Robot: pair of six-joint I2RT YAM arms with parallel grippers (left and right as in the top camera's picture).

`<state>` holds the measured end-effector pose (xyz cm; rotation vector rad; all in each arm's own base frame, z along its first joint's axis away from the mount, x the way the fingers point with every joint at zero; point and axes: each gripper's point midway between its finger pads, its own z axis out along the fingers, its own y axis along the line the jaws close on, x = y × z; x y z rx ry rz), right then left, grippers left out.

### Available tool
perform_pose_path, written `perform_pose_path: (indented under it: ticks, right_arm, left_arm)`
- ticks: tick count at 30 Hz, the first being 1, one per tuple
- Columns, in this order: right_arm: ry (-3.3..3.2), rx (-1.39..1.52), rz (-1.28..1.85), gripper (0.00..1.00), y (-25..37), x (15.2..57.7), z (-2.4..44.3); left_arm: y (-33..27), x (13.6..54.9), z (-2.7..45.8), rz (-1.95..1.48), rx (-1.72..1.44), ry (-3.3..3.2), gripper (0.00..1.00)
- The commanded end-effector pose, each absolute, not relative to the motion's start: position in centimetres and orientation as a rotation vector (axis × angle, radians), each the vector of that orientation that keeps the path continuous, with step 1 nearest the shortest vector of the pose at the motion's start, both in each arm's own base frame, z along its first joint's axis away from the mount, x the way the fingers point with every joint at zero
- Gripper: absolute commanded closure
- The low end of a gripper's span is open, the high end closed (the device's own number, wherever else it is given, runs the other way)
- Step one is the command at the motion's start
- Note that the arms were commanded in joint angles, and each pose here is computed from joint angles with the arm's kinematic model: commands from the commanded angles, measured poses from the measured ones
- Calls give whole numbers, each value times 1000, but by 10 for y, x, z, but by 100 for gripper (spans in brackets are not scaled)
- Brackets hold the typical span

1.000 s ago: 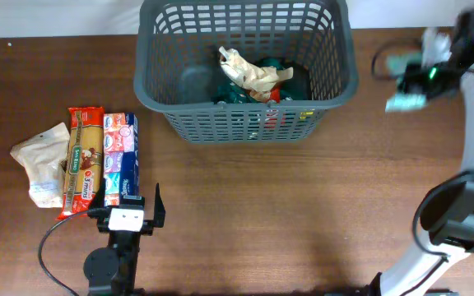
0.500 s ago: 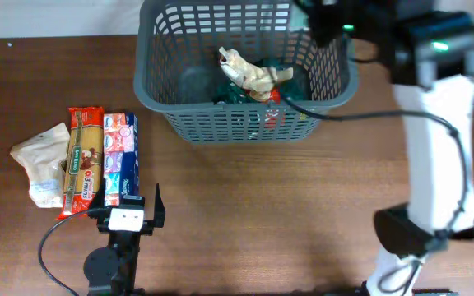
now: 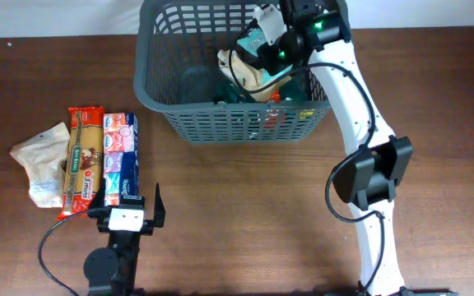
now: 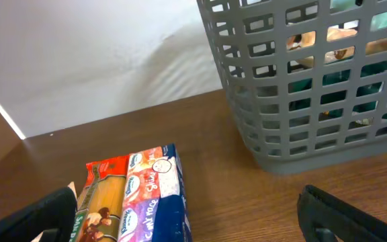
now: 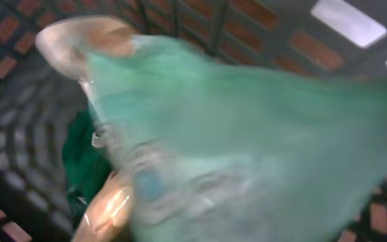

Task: Pack container
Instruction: 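Move the mint packet over the basket and drop it in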

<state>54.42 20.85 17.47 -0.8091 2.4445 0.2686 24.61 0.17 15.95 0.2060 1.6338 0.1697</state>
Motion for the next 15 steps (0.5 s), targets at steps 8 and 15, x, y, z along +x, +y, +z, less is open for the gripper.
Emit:
perform_pose_path:
  ticks: [8, 15]
  right_arm:
    - [2113, -547, 195, 12, 160, 522, 372]
    - [2036, -177, 130, 4, 39, 493, 448]
  left_arm:
    - [4, 246, 158, 173, 188, 1635, 1]
    - [4, 246, 158, 173, 188, 1635, 1]
